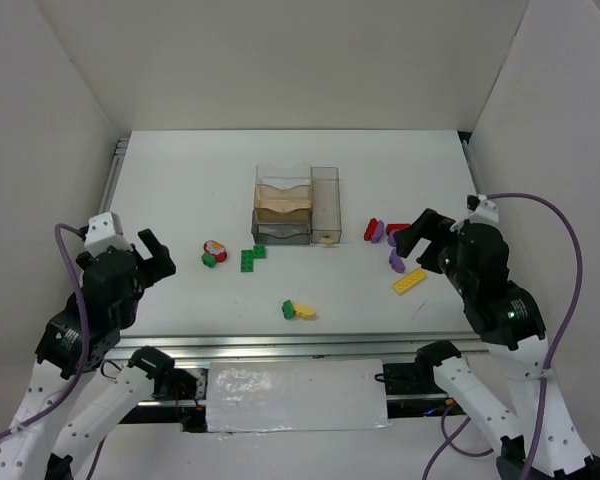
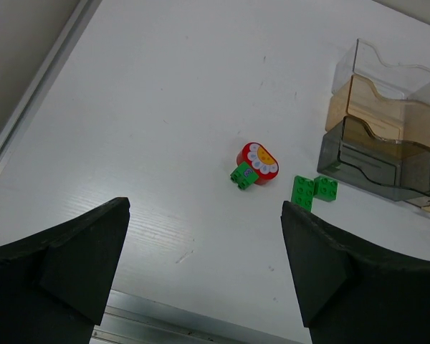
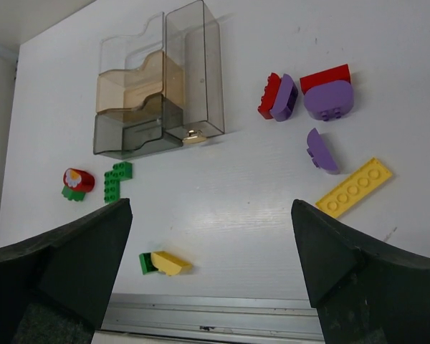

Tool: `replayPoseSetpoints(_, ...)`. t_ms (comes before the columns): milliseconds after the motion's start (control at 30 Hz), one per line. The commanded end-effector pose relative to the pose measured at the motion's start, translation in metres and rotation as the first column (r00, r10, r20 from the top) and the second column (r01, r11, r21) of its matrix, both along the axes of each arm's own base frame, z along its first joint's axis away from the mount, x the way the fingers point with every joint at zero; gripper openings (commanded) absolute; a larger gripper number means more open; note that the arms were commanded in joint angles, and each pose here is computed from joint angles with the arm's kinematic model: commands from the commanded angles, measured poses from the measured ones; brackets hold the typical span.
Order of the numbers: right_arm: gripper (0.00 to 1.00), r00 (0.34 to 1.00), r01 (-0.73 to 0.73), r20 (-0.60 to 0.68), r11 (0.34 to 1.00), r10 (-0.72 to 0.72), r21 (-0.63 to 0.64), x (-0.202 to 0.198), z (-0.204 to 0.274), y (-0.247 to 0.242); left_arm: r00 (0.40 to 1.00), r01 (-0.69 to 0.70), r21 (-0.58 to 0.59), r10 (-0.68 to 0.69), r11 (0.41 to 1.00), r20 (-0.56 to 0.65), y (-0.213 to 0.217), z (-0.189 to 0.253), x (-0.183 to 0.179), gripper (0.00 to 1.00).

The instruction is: Sort the legos into containers by color

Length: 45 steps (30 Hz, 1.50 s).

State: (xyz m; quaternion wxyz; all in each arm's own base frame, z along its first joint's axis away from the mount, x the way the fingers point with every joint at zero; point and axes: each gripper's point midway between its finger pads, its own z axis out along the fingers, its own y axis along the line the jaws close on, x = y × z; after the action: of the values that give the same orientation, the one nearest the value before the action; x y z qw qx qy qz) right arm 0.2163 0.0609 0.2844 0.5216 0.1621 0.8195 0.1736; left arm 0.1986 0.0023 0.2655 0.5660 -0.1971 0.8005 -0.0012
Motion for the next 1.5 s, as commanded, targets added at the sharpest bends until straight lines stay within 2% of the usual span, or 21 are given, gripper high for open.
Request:
replayPoseSetpoints(0, 1.0, 0.999, -0.037, 0.001, 0.999, 0.037, -0.024, 0.019, 0.0, 0.01, 0.999, 0.038, 0.005, -0.038, 0.999, 0.019, -0.008, 0.004, 0.008, 0.99)
replayPoseSetpoints(200, 1.0, 0.968, -0.022, -0.251, 0.983, -0.025, -0.18, 0.077, -0.073, 0.01, 0.997, 0.08, 0.012, -0.08, 0.997, 0.002, -0.016, 0.0, 0.013, 1.0)
replayPoseSetpoints(233, 1.0, 0.94, -0.02, -0.337, 0.973, -0.06, -0.23, 0.088, -0.1, 0.008, 0.996, 0.085, 0.013, -0.085, 0.996, -0.003, -0.017, -0.001, 0.014, 0.99)
replayPoseSetpoints(333, 1.0, 0.894, -0.016, -0.431, 0.953, -0.121, -0.301, 0.111, -0.131, 0.005, 0.993, 0.118, 0.011, -0.118, 0.993, -0.011, -0.024, -0.004, 0.017, 1.0)
replayPoseSetpoints(400, 1.0, 0.885, 0.0, -0.446, 0.956, -0.135, -0.292, 0.127, -0.138, 0.001, 0.99, 0.142, 0.013, -0.141, 0.99, -0.019, -0.028, -0.006, 0.019, 0.99)
replayPoseSetpoints(467, 1.0, 0.853, -0.024, -0.506, 0.959, -0.127, -0.281, 0.136, -0.159, 0.003, 0.987, 0.155, 0.014, -0.155, 0.988, -0.03, -0.031, -0.008, 0.02, 1.0)
replayPoseSetpoints(533, 1.0, 0.806, 0.011, -0.56, 0.95, -0.192, -0.311, 0.135, -0.18, -0.009, 0.987, 0.157, 0.017, -0.156, 0.988, -0.041, -0.032, -0.01, 0.02, 0.99)
replayPoseSetpoints(700, 0.98, 0.771, 0.056, -0.602, 0.965, -0.206, -0.258, 0.123, -0.203, -0.022, 0.986, 0.168, 0.013, -0.168, 0.986, -0.02, -0.033, -0.006, 0.019, 1.0)
replayPoseSetpoints(867, 0.91, 0.693, 0.03, -0.688, 0.962, -0.216, -0.271, 0.116, -0.234, -0.032, 0.981, 0.191, 0.011, -0.191, 0.981, -0.027, -0.038, -0.008, 0.02, 0.99)
replayPoseSetpoints(1033, 0.85, 0.673, -0.001, -0.715, 0.966, -0.189, -0.257, 0.115, -0.245, -0.028, 0.981, 0.192, 0.012, -0.192, 0.981, -0.02, -0.038, -0.007, 0.019, 0.99)
replayPoseSetpoints(1300, 0.65, 0.643, -0.036, -0.748, 0.97, -0.163, -0.241, 0.109, -0.258, -0.024, 0.98, 0.198, 0.011, -0.198, 0.98, -0.017, -0.039, -0.006, 0.018, 1.0)
replayPoseSetpoints(1467, 0.62, 0.637, -0.039, -0.753, 0.968, -0.167, -0.248, 0.108, -0.259, -0.025, 0.98, 0.201, 0.01, -0.201, 0.98, -0.014, -0.039, -0.006, 0.018, 0.99)
